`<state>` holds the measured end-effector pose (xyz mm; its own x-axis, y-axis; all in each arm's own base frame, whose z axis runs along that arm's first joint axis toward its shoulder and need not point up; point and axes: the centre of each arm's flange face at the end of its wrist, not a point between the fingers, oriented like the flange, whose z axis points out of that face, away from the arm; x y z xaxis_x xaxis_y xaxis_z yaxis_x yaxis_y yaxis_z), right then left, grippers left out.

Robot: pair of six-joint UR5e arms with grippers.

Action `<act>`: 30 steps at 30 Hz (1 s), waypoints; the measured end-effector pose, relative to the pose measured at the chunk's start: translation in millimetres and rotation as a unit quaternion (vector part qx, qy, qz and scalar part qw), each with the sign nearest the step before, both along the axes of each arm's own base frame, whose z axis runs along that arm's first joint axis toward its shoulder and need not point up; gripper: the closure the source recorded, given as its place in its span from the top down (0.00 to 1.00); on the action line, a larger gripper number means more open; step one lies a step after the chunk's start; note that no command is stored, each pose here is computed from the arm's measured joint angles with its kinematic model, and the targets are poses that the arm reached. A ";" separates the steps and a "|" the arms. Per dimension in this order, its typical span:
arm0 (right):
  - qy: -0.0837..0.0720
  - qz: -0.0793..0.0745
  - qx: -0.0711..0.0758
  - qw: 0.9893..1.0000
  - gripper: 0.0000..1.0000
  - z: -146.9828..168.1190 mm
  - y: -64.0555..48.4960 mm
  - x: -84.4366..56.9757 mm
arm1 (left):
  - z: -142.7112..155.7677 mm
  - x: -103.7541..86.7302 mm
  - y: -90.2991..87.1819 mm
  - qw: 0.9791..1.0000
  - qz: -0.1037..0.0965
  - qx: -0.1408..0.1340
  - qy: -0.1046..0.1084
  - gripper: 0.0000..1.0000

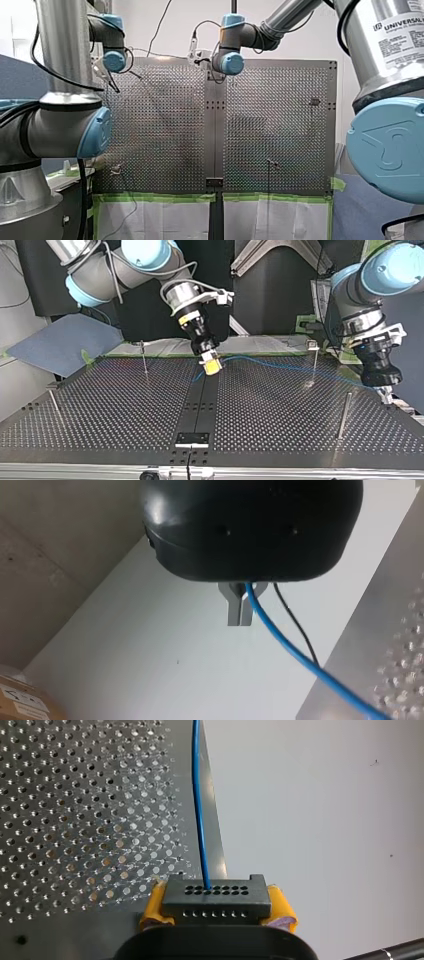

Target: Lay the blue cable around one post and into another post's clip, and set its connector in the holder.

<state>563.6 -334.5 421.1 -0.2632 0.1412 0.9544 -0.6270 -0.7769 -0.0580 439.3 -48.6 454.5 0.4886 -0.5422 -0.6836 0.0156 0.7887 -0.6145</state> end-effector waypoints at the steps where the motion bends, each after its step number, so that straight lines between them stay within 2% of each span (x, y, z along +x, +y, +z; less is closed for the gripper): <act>1: 0.000 0.000 0.000 1.000 0.00 0.7 -1.0 1.1 | 0.7 3.8 3.5 1.000 0.001 0.001 0.000 0.00; 11: 0.001 0.000 0.002 1.000 0.00 5.4 -15.1 16.7 | 15.6 33.8 43.9 1.000 0.028 0.007 -0.010 0.00; 18: -0.004 -0.002 -0.003 1.000 0.00 9.2 -28.7 27.4 | 16.1 54.3 75.1 0.999 0.046 0.015 -0.004 0.00; 25: -0.015 -0.009 -0.009 1.000 0.00 18.9 -40.7 27.9 | 11.6 68.9 102.7 0.998 0.048 0.027 0.002 0.00; 30: -0.017 -0.012 -0.008 1.000 0.00 19.0 -48.4 31.3 | 6.7 83.0 109.5 0.999 0.038 0.032 0.009 0.00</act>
